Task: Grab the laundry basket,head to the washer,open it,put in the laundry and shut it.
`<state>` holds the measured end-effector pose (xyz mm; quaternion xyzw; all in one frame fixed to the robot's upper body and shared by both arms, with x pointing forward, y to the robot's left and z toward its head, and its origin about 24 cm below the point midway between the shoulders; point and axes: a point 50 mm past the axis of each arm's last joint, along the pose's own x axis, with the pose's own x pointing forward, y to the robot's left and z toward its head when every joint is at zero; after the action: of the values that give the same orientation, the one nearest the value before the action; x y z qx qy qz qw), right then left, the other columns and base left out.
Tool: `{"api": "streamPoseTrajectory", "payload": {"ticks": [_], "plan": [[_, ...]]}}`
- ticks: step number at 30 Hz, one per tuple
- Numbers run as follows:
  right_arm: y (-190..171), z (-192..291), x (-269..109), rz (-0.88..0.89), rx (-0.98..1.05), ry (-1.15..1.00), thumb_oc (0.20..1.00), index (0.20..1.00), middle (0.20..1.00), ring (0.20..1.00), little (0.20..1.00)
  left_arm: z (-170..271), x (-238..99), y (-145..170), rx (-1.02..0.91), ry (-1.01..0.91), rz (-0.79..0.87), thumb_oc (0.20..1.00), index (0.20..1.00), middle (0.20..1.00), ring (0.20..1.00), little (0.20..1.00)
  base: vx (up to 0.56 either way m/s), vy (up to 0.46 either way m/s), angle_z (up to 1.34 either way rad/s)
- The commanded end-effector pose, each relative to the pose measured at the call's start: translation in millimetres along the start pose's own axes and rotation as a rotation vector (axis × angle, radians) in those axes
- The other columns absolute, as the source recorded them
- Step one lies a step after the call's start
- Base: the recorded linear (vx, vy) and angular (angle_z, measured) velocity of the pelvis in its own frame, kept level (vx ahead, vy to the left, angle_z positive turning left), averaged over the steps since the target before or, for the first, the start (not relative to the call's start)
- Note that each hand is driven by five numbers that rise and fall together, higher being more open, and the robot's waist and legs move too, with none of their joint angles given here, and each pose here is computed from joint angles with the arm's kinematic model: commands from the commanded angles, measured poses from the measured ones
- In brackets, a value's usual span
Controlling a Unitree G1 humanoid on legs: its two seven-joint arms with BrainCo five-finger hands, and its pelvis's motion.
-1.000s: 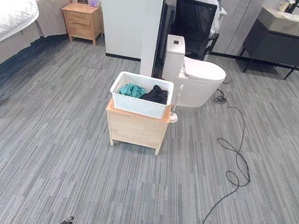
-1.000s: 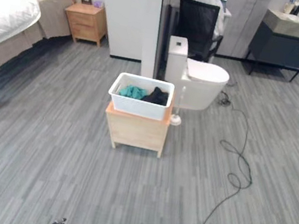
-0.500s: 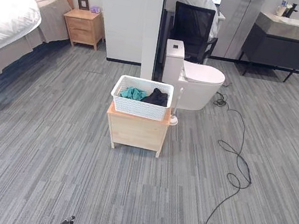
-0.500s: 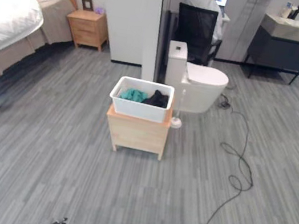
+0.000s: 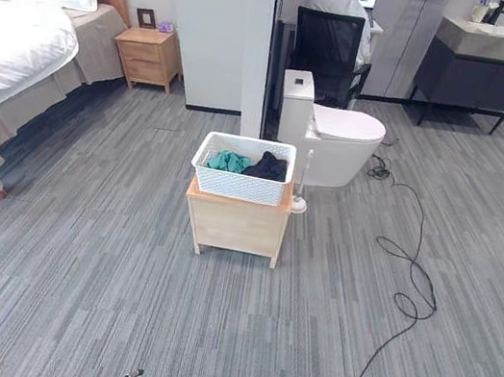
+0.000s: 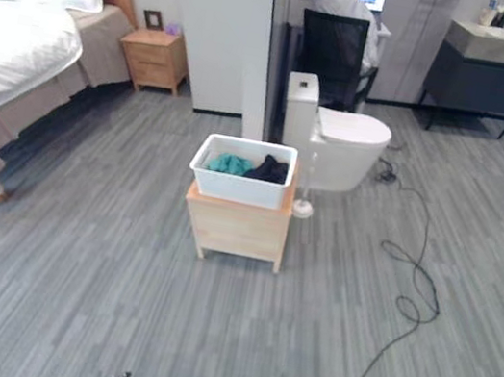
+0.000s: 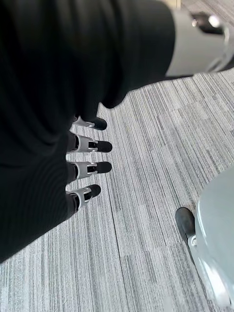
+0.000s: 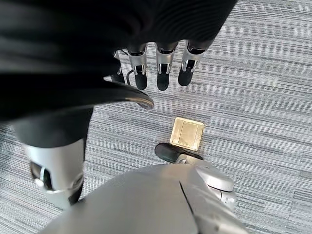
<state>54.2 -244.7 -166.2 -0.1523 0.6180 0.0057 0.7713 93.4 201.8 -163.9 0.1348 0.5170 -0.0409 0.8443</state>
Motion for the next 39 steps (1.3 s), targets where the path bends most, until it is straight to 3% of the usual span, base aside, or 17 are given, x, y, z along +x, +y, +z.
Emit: {"api": "streamPoseTrajectory", "payload": {"ticks": [1,17,26,39], "plan": [[-7,-7,-1,-0.027,0.005,0.046,1.0,1.0,1.0,1.0,1.0,2,1,6,-0.039,0.002,0.01,1.0,1.0,1.0,1.0,1.0,0.02,-0.037,0.04],[-29,20,0,-0.088,0.018,-0.048,1.0,1.0,1.0,1.0,1.0,32,8,14,-0.082,-0.077,0.047,1.0,1.0,1.0,1.0,1.0,0.0,-0.067,0.21],[-22,26,1,-0.068,0.029,-0.06,1.0,1.0,1.0,1.0,1.0,12,3,24,-0.133,-0.023,0.085,1.0,1.0,1.0,1.0,1.0,0.38,0.123,-0.1],[-49,52,-2,-0.165,0.294,-0.191,1.0,1.0,1.0,1.0,1.0,16,-1,60,-0.123,-0.063,0.185,1.0,1.0,1.0,1.0,1.0,0.39,0.146,-0.27]]}}
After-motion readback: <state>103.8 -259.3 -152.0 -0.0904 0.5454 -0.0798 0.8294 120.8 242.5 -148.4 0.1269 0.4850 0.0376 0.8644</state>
